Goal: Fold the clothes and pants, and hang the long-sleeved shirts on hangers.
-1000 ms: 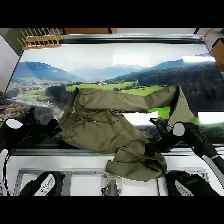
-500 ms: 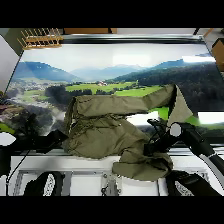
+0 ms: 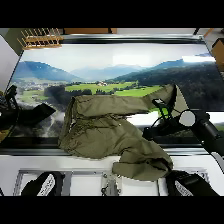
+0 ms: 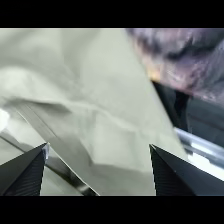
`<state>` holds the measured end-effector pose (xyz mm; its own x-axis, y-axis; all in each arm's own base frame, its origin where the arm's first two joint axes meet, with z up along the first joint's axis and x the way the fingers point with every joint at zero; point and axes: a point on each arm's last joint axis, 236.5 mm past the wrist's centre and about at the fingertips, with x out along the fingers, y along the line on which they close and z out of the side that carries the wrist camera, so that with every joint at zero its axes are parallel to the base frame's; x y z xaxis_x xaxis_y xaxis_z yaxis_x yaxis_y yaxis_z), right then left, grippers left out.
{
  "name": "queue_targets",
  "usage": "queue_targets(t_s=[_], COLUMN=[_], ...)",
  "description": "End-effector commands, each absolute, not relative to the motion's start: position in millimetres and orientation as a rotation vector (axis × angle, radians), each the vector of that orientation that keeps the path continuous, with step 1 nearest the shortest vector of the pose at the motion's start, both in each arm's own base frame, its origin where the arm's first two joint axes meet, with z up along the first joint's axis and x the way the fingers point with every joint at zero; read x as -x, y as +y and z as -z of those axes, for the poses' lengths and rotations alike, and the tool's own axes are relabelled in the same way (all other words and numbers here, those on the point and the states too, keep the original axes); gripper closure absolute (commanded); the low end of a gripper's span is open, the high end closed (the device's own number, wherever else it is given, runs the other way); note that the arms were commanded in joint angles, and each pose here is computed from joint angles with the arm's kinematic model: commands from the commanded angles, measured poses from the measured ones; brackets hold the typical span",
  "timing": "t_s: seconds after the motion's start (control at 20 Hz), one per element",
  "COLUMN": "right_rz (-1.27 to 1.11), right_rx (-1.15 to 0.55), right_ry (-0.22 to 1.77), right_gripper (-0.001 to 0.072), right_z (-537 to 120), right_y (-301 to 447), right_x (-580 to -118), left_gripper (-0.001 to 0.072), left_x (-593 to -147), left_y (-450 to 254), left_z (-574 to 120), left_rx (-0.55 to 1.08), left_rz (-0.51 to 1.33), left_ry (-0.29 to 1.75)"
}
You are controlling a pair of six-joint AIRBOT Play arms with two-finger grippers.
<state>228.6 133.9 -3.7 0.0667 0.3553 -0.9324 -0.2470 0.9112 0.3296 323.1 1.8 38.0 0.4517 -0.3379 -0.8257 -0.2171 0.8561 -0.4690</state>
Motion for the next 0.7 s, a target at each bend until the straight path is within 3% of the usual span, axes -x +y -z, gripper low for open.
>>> queue_targets(t_s=[0.0,0.15,0.3,0.65], right_rz=[-0.431,-0.398,-0.385,-0.374], right_rx=[-0.123,-0.163,-0.178,-0.190], right_ry=[1.379,1.388,1.392,1.396], right_gripper=[-0.0006,-0.0006,-0.0005,-0.0006], right_z=[-12.4,-12.1,-12.1,-10.5], right_y=[135.8,136.0,136.0,136.1], right_x=[-242.9,-243.7,-243.7,-244.8], left_gripper=[-0.0013,-0.0013,-0.0013,-0.0013], left_x=[-396.4,-444.0,-470.7,-474.7], left_y=[-10.0,-40.1,-47.0,-83.5], left_z=[-0.1,42.9,70.1,74.1], left_rx=[0.470,0.248,0.040,0.160], left_rz=[0.175,0.259,0.219,0.275], left_ry=[1.188,1.298,1.372,1.403])
